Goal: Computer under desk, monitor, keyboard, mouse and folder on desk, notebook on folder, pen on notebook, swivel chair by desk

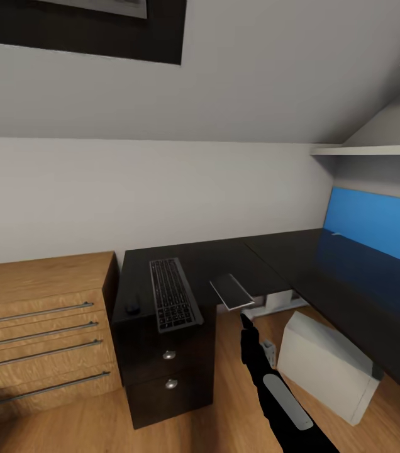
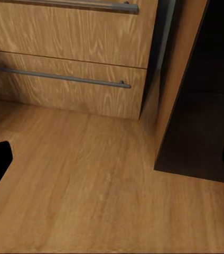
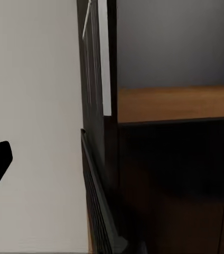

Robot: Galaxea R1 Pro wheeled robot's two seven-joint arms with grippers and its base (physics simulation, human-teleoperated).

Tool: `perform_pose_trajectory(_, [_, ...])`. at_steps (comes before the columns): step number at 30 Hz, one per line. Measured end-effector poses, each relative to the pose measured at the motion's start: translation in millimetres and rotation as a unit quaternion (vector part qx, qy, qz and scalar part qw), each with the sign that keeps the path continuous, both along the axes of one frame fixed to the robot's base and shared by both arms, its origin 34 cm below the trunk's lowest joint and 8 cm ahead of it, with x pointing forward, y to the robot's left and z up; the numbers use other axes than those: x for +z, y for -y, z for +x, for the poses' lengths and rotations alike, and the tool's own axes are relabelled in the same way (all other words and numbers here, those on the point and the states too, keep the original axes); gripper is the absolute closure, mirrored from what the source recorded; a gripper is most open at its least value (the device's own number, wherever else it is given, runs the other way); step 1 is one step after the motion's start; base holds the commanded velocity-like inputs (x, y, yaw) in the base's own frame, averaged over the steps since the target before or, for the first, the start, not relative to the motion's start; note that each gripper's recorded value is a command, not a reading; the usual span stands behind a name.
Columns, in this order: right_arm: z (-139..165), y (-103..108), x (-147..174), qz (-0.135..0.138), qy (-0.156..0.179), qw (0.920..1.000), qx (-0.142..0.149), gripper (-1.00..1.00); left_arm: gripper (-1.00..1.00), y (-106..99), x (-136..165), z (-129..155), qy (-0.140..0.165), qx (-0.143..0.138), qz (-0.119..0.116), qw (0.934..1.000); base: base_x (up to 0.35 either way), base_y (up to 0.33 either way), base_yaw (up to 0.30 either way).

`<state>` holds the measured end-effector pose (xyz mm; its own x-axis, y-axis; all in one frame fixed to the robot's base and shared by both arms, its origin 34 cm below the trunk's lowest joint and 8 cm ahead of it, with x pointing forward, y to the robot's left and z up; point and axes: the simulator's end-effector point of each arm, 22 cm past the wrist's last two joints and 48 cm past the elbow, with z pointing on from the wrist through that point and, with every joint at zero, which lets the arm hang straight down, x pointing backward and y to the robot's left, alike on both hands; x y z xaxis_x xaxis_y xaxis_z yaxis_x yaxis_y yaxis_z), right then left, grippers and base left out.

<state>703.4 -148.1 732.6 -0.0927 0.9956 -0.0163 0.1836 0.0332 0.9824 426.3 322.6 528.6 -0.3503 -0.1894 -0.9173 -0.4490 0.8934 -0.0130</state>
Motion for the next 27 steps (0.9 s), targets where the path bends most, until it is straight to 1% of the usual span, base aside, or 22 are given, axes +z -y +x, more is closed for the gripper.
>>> perform_pose_trajectory(6, [0, 0, 0, 0.000, 0.000, 1.0000, -0.001, -1.00, -1.00, 0, 0, 0, -0.001, 0.000, 0.000, 1.0000, -0.321, 0.000, 0.000])
perform_pose_trajectory(10, [0, 0, 0, 0.000, 0.000, 1.0000, -0.001, -1.00, -1.00, 0, 0, 0, 0.000, 0.000, 0.000, 1.0000, -0.191, 0.000, 0.000])
perform_pose_trajectory(16, [0, 2, 0, 0.000, 0.000, 1.0000, -0.002, -1.00, -1.00, -1, 0, 0, 0.000, 0.001, 0.000, 1.0000, -0.059, 0.000, 0.000])
perform_pose_trajectory(19, [0, 4, 2, -0.003, -0.004, 1.0000, -0.003, -1.00, -1.00, 0, 5, 0, -0.001, 0.000, 0.000, 1.0000, -0.015, 0.000, 0.000])
perform_pose_trajectory(27, [-1, 13, -1, -0.013, -0.023, 0.9996, -0.007, -1.00, -1.00, 1, 15, -1, -0.013, -0.003, -0.001, 0.9999, -0.004, 0.000, 0.000])
